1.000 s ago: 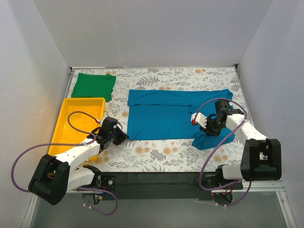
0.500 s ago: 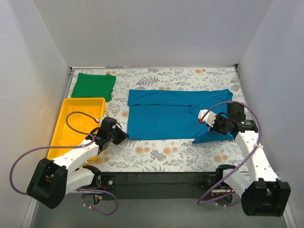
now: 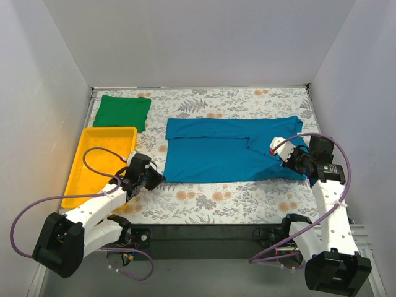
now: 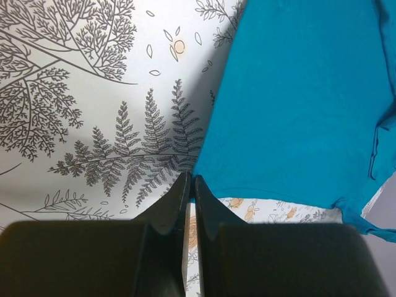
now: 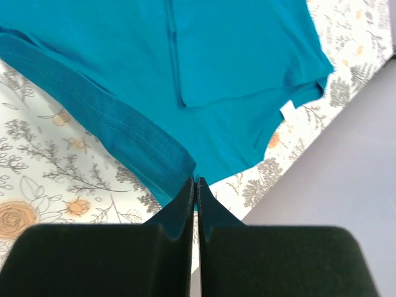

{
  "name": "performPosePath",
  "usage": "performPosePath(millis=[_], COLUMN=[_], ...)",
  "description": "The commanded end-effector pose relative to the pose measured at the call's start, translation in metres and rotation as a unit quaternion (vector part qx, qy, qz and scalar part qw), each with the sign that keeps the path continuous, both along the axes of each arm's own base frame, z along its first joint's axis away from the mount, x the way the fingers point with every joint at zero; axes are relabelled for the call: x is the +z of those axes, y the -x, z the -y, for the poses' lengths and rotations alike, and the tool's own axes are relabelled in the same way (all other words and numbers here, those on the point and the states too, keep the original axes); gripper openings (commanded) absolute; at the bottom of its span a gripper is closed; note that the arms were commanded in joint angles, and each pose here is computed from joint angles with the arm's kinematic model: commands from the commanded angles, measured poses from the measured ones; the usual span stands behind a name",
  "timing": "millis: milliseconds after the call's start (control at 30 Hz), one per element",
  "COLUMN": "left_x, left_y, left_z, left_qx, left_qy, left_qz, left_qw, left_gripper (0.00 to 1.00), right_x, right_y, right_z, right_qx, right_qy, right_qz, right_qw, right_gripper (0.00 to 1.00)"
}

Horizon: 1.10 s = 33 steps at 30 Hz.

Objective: Fold and stack the t-shirts
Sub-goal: Fold the tshirt

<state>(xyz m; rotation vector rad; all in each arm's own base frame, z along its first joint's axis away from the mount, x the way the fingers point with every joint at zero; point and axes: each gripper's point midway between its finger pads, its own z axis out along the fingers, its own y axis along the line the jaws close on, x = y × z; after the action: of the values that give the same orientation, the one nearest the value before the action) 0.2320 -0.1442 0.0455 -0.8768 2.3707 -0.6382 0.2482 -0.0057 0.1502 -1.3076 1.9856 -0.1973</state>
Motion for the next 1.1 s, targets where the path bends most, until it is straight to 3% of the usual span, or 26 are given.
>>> performPosePath(millis=[0, 467, 1067], left_x=[0.008, 0.017, 0.027], left_y=[-0.007, -0.027, -0.086], left_z=[-0.004, 0.000, 0.003], left_qx=[0.013, 0.010, 0.016], left_qy=[-0.014, -0.033, -0.068], left_qz=[0.007, 0.010, 0.017], left_qw=[1.000, 0.999, 0.997], left_gripper=[0.00, 0.00, 0.00], right_x=[0.042, 0.071, 0.095], right_y=[-0.021, -0.047, -0.086], right_z=[0.012, 0.031, 0.029], right_qx=[-0.026, -0.049, -0.036], right_qy=[-0.001, -0.010, -0.048], right_qz=[0.078, 0.137, 0.165], right_qw=[0.997, 0.989, 0.984], right_gripper=[0.01, 0.01, 0.01])
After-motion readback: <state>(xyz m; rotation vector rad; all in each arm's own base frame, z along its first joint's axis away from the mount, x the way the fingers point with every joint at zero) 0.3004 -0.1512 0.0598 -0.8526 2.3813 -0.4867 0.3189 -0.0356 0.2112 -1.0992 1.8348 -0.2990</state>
